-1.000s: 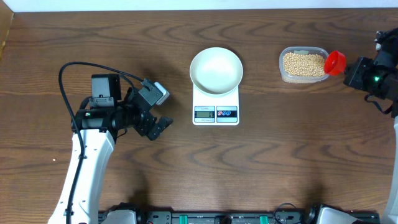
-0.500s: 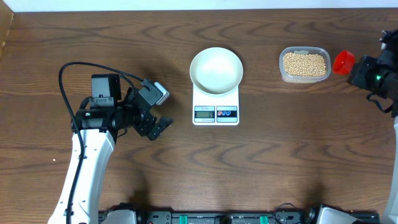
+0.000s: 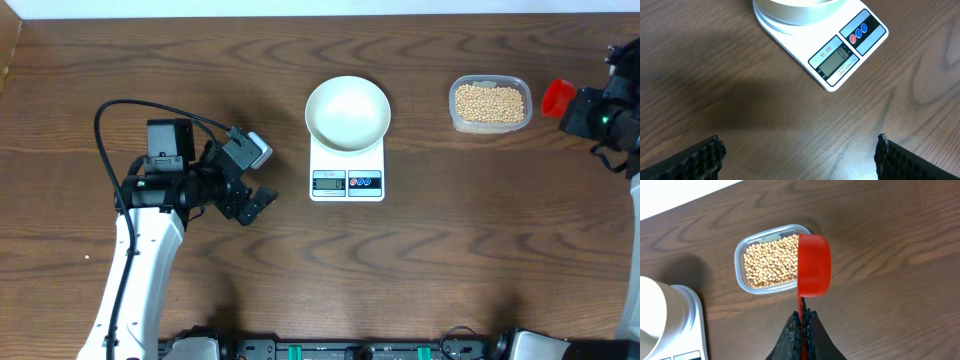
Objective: Scoop item into bowl and weigh 50g on scale
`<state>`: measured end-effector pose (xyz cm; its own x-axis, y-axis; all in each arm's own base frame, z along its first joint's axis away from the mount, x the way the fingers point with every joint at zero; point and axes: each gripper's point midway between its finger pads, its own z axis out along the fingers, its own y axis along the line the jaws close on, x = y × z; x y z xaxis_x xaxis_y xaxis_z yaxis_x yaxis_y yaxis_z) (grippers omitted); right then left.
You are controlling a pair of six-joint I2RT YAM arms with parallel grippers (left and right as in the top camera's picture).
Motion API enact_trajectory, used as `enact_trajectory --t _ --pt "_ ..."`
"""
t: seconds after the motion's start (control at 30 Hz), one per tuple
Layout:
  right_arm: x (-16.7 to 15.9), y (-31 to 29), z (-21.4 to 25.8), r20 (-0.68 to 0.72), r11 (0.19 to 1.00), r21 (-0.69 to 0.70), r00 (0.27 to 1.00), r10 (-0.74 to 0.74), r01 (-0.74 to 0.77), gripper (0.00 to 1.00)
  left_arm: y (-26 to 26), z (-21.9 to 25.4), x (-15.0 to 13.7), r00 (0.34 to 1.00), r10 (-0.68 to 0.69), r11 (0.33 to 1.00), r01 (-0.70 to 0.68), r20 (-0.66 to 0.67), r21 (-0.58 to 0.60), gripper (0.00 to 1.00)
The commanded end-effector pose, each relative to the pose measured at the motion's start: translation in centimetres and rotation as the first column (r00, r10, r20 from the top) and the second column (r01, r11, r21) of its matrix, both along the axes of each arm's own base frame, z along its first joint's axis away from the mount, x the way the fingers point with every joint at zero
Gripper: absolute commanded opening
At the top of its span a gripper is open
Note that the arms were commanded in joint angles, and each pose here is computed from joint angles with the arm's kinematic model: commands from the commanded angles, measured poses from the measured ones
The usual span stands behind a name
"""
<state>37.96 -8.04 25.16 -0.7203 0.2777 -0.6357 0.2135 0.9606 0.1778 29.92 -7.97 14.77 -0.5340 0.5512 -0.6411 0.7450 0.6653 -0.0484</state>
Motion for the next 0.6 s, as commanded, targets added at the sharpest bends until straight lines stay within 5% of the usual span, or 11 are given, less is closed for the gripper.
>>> enact_trajectory --t 0.0,0.57 --pt "0.54 -0.29 0.87 0.027 1.0 -0.018 1.0 0.012 -0.011 0.01 -0.02 -0.03 -0.05 1.0 0.0 1.0 0.0 0.0 0.004 0.98" --pt "1.52 -0.29 0.51 0.039 1.0 -0.009 0.999 0.023 -0.022 0.01 -0.02 -0.03 -0.05 1.0 0.0 1.0 0.0 0.0 0.004 0.98"
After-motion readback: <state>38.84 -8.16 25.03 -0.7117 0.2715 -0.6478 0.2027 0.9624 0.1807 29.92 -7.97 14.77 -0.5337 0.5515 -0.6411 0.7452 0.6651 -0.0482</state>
